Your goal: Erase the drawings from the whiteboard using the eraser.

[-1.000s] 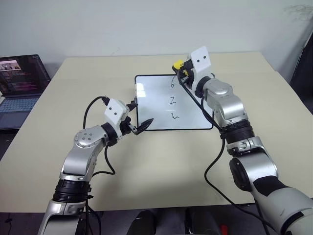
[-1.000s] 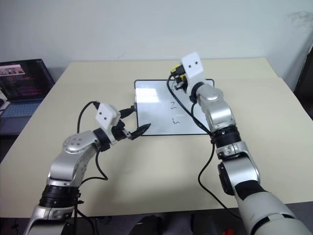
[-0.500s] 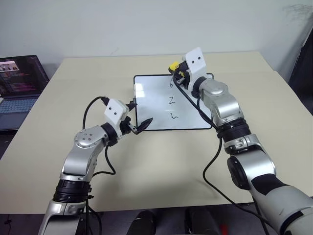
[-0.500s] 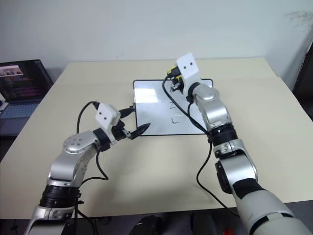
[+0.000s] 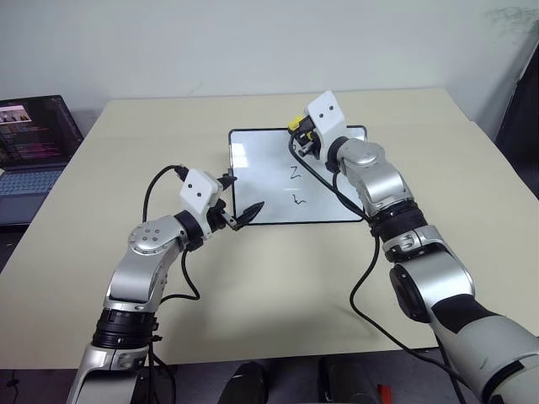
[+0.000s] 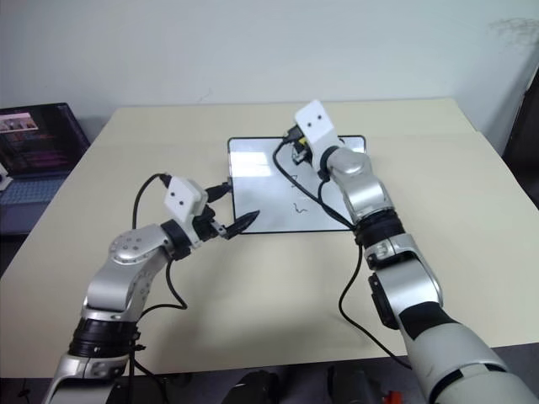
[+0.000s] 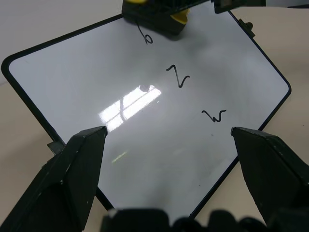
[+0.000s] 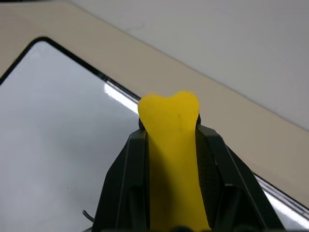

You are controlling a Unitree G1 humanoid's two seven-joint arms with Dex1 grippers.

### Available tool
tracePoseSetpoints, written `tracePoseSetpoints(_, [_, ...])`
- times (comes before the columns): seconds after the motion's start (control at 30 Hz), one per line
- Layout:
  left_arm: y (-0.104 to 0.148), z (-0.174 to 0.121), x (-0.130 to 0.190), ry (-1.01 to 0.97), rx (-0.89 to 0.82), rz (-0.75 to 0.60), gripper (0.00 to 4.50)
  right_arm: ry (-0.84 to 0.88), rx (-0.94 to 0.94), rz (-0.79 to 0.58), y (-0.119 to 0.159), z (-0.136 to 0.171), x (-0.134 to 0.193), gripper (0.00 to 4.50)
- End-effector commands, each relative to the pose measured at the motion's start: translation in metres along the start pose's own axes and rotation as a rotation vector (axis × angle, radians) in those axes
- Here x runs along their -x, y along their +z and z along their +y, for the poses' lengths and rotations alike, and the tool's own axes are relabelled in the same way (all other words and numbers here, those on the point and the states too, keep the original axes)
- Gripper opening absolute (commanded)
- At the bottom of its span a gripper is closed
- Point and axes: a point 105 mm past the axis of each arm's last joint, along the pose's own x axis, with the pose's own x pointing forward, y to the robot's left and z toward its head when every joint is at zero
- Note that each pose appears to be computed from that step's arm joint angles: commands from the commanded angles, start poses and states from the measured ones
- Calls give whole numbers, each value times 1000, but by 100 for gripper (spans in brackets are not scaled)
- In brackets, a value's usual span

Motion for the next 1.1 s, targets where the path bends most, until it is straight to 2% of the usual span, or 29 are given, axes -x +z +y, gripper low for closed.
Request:
tracePoseSetpoints(0.03, [18,5,3,18,-38,-51,450,-12,36,-68,26,-3,-2,96])
tracePoseSetpoints(0.5, [19,6,5,24,-41,-54,450,-8,51,-17,14,-2,-4,96])
tracePoseSetpoints(1.1, [17,5,7,30,-43,-53,450,95,66,76,-26,29,7,96])
